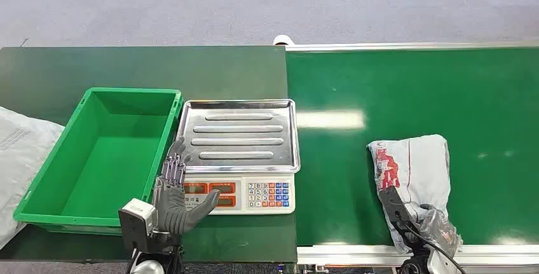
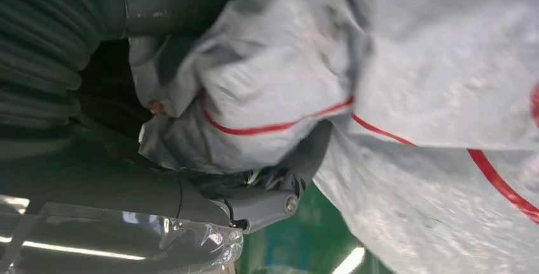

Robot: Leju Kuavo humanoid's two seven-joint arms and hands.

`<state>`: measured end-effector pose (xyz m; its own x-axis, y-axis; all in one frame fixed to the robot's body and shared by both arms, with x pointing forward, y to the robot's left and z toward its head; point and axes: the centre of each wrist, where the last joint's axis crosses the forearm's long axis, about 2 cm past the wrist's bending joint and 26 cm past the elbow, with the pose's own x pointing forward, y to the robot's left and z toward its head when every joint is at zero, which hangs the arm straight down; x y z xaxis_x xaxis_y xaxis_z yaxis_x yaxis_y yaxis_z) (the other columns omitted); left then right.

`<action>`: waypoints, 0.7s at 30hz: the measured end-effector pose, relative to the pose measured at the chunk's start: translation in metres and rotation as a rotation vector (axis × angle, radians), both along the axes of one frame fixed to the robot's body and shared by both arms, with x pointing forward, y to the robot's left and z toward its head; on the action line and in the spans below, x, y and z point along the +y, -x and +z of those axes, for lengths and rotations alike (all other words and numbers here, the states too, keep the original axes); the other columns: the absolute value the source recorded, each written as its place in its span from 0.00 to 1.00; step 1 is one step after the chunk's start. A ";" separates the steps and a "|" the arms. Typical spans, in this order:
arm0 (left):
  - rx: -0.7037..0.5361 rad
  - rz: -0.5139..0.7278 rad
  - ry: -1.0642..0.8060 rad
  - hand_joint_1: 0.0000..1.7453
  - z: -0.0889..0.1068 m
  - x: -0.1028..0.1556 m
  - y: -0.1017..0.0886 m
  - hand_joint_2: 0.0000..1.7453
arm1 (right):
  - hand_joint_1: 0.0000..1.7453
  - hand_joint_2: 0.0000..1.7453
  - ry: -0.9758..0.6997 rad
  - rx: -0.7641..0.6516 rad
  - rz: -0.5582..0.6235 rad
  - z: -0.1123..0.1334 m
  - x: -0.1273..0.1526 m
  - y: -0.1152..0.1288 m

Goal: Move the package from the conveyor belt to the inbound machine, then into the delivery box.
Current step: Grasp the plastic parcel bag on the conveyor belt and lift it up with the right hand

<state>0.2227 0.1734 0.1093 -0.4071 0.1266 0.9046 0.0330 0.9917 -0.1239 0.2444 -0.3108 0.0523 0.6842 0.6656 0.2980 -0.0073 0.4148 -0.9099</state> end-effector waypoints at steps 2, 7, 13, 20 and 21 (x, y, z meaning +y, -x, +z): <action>0.001 0.001 0.000 0.00 0.000 0.000 0.000 1.00 | 1.00 1.00 0.000 0.014 0.003 -0.001 0.001 -0.001; 0.005 0.006 -0.001 0.00 0.000 0.000 0.000 1.00 | 1.00 1.00 -0.009 -0.005 0.012 -0.004 0.002 -0.005; 0.011 0.026 0.001 0.00 -0.001 0.002 0.003 1.00 | 1.00 1.00 0.025 -0.393 0.036 0.016 0.002 -0.012; 0.002 0.031 0.007 0.00 -0.001 0.003 0.003 1.00 | 1.00 1.00 0.053 -0.688 0.076 0.039 0.003 -0.016; -0.003 0.031 0.009 0.00 0.000 0.003 0.003 1.00 | 1.00 1.00 0.062 -0.761 0.103 0.044 0.004 -0.017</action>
